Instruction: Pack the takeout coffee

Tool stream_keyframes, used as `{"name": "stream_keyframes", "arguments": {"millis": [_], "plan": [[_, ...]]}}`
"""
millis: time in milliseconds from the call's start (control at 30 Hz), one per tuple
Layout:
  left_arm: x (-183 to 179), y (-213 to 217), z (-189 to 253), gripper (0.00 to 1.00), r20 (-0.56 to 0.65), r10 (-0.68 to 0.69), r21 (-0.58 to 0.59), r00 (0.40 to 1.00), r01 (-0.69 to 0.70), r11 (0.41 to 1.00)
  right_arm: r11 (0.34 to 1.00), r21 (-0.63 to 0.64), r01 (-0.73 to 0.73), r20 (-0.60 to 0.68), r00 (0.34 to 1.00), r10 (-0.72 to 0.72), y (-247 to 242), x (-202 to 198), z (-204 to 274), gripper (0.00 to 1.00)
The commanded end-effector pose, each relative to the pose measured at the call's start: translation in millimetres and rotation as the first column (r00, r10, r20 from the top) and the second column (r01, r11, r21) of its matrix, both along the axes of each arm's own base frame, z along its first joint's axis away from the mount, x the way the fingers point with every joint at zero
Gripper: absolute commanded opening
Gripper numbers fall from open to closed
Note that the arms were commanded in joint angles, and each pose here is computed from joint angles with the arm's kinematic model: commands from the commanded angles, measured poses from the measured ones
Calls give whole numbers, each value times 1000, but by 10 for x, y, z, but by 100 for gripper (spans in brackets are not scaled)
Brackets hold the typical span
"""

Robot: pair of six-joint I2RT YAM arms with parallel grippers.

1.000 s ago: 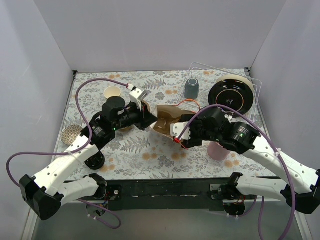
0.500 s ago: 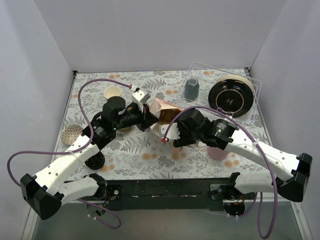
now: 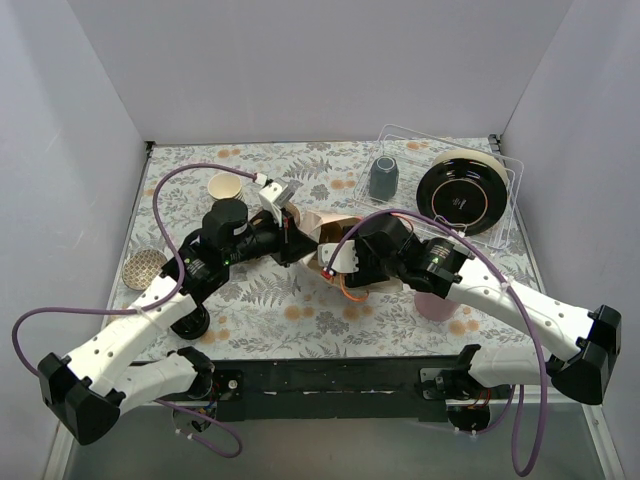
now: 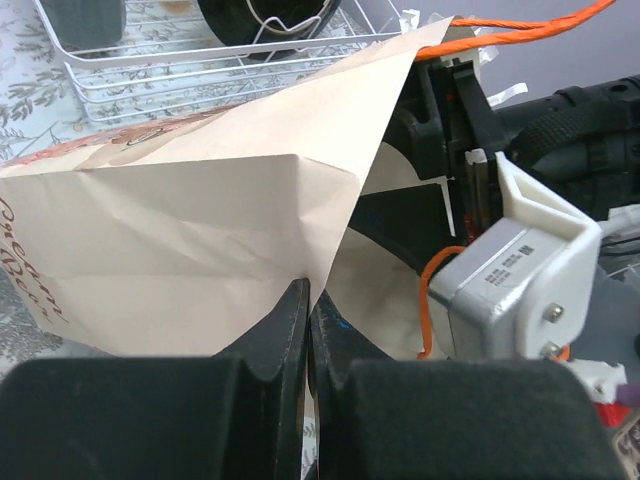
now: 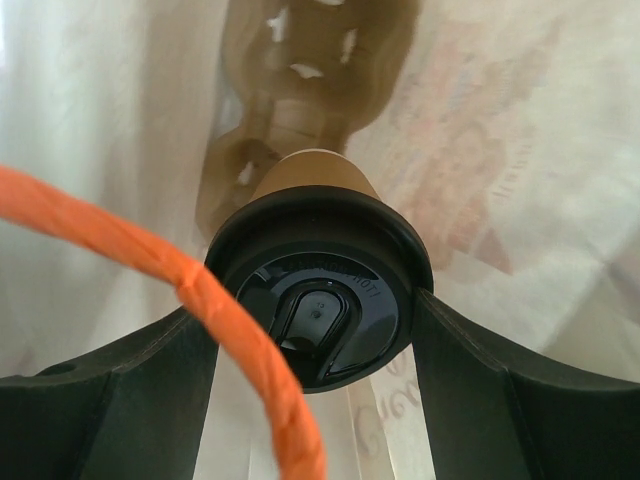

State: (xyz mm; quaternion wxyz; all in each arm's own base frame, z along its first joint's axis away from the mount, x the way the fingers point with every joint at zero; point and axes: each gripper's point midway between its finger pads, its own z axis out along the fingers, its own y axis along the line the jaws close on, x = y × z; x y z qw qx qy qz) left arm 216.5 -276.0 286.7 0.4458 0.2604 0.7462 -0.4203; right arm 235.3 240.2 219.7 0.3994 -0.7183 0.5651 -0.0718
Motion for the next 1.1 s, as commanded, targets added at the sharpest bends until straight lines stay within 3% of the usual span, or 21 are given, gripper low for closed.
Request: {"name": "stream_keyframes", "arguments": {"millis": [0,533,867,1067], "plan": [[-209,30,292,0,8,-23,-117,1000,24,993,998,3,-58,-11,998,58,-1,-24,-16,46],[-295,147,120,0,8,-1,-108,1000,2,994,985,-12,-171,-56,984,170,35,-183,-220,45],[-355,150,47,0,21,-33,-100,999,35,994,999,-15,-42,-36,999,41,54,56,-326,44],[-377,162,67,0,34,-37,-103,999,40,994,999,-32,-35,-43,999,33,36,69,-361,43]]}}
